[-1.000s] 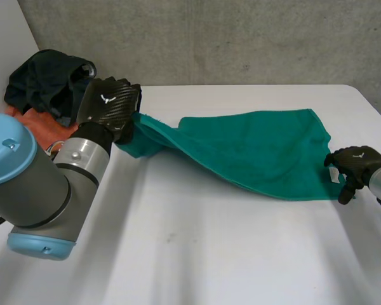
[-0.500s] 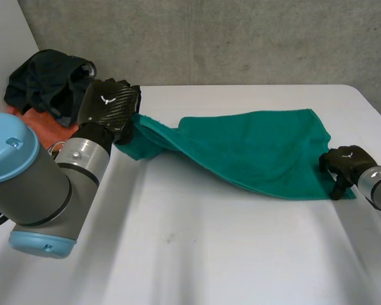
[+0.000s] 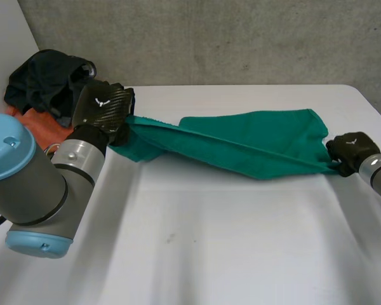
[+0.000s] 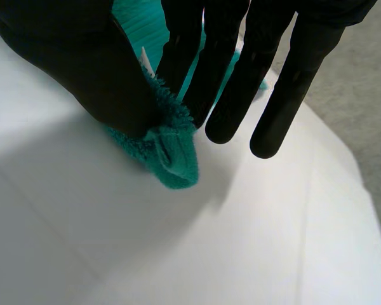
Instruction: Fold the laundry.
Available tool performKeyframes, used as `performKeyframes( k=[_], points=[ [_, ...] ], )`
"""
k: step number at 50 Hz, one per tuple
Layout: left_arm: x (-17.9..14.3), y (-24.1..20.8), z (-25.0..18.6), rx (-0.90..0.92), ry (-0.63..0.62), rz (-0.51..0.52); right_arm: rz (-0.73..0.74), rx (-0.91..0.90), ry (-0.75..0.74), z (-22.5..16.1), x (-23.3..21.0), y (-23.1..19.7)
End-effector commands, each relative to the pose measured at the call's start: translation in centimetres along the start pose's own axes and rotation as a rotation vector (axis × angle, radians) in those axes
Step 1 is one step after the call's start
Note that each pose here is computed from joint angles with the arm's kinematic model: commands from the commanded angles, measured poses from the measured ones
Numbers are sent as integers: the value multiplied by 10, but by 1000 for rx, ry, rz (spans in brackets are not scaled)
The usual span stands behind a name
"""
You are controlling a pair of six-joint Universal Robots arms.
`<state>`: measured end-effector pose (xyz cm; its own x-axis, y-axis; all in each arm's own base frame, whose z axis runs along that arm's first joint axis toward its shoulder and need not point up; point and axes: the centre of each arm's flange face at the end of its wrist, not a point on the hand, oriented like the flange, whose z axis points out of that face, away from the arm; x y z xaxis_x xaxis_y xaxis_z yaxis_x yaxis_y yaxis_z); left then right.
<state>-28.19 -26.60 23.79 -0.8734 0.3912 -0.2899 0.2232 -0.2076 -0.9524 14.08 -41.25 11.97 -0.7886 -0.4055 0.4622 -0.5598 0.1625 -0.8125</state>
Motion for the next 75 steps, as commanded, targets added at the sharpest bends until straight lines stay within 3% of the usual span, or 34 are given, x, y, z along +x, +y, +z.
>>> performKeyframes(
  k=[1,8,12,18,25,33,41,49,56,62,67,75],
  points=[
    [1,0,-7,-38,14,4,-26,30,71,-30,22,-36],
    [-1,-3,-39,-173,60,16,-78,-87,26,-95,29,-57],
    [0,3,-65,-289,101,45,-142,-292,-46,-137,32,-41],
    [6,30,-110,-535,234,214,-297,-551,-115,-165,38,-1],
    [11,46,-102,-544,278,328,-280,-484,-15,-150,41,3],
    [22,60,-32,-373,210,334,-249,-337,11,-108,18,-8],
    [27,78,42,-260,122,340,-269,-258,162,-60,34,-15],
    [26,87,85,-214,42,345,-265,-196,208,-17,36,-22],
    [44,84,97,-160,54,347,-220,-80,267,18,31,-36],
    [55,70,94,-128,48,340,-129,106,388,10,52,-81],
    [55,50,86,-120,22,333,-73,175,405,-34,64,-113],
    [53,37,59,-134,42,333,-40,-24,218,-61,62,-56]
  ],
)
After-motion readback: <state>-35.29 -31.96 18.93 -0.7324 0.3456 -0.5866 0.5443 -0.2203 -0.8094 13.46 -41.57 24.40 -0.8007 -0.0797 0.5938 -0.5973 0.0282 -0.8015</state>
